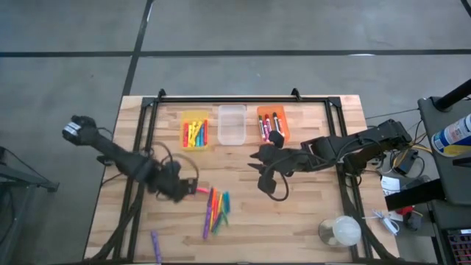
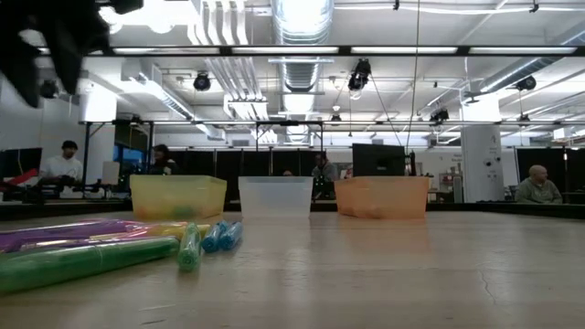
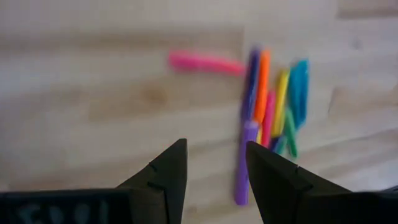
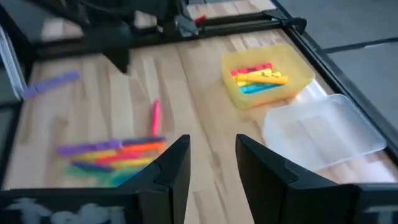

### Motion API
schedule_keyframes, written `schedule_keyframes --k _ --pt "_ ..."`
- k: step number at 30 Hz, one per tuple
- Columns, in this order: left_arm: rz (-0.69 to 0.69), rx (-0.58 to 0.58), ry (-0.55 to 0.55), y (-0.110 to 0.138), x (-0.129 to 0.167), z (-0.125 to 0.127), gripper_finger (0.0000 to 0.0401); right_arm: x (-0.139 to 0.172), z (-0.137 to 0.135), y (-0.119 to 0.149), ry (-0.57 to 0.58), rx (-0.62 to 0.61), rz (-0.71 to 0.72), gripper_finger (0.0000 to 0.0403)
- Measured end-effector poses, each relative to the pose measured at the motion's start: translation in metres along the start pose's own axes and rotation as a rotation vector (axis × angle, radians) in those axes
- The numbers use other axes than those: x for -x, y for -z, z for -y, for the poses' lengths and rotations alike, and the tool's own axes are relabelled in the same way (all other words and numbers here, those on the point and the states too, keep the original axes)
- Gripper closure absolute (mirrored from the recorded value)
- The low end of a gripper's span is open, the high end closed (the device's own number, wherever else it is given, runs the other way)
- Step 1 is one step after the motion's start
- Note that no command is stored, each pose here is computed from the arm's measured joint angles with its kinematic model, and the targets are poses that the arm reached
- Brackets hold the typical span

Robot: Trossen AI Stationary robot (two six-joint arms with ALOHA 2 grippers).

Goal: Pick & Place Markers
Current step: Put the light purple highlighter pen into the yellow bin

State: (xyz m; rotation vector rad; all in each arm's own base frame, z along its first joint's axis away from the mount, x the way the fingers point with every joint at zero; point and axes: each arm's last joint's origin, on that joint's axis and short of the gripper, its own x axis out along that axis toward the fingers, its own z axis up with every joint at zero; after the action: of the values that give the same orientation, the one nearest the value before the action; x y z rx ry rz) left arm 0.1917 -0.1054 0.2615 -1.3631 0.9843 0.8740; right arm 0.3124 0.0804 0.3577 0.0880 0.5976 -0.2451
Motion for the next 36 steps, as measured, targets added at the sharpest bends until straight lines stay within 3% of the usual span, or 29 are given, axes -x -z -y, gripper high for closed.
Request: schedule_keyframes --k 6,13,16,19,22,36 --pt "-0.109 0.155 -0.003 0.056 -0.023 -0.005 0.0246 0.0 0.003 0.009 0.007 0.11 -0.095 0.0282" --pt "-0.274 0.123 -0.051 0.101 -0.058 -0.005 0.0246 -0.002 0.005 0.021 0.002 0.182 -0.192 0.0282" --pt "-0.391 0.089 -0.176 0.112 -0.068 -0.01 0.0246 -0.003 0.005 0.023 0.003 0.2 -0.203 0.0282" --pt "-0.467 0.077 -0.361 0.118 -0.071 -0.022 0.0246 -0.003 0.005 0.024 0.003 0.203 -0.211 0.0282" --pt "-0.438 0.094 -0.456 0.119 -0.068 -0.032 0.0246 -0.003 0.005 0.024 0.004 0.199 -0.209 0.0282" --pt "-0.366 0.099 -0.502 0.121 -0.073 -0.047 0.0246 -0.005 0.003 0.019 -0.01 0.184 -0.155 0.0282"
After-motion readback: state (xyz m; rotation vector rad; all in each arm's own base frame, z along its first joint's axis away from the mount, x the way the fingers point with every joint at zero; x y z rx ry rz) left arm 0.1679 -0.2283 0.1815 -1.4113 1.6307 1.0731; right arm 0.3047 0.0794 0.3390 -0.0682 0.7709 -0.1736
